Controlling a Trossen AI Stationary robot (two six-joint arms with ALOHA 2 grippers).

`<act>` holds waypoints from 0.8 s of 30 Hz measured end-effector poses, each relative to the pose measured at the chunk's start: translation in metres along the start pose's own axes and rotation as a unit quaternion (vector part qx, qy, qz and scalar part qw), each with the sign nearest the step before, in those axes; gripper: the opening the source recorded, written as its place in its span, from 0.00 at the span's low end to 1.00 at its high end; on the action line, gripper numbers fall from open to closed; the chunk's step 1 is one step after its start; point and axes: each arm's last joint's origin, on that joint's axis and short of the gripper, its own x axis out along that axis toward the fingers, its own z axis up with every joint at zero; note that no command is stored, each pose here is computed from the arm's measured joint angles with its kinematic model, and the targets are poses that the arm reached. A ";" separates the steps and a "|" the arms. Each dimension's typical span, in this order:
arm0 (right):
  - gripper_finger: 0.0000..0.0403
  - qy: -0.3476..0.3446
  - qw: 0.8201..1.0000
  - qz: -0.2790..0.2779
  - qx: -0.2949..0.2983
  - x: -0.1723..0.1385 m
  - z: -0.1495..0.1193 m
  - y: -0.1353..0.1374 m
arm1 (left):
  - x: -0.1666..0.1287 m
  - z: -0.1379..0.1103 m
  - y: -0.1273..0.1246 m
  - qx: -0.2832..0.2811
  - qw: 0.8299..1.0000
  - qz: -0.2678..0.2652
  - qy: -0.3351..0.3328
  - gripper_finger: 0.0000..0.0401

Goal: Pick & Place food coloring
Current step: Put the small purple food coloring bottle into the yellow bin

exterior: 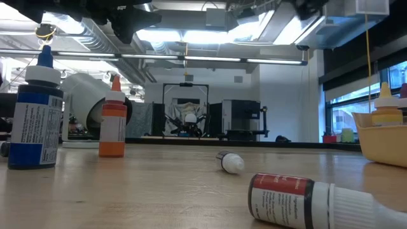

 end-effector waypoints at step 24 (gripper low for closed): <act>0.69 0.200 0.974 0.037 -0.099 0.136 -0.007 -0.024 | 0.000 0.000 0.000 0.001 1.000 0.000 0.003 0.57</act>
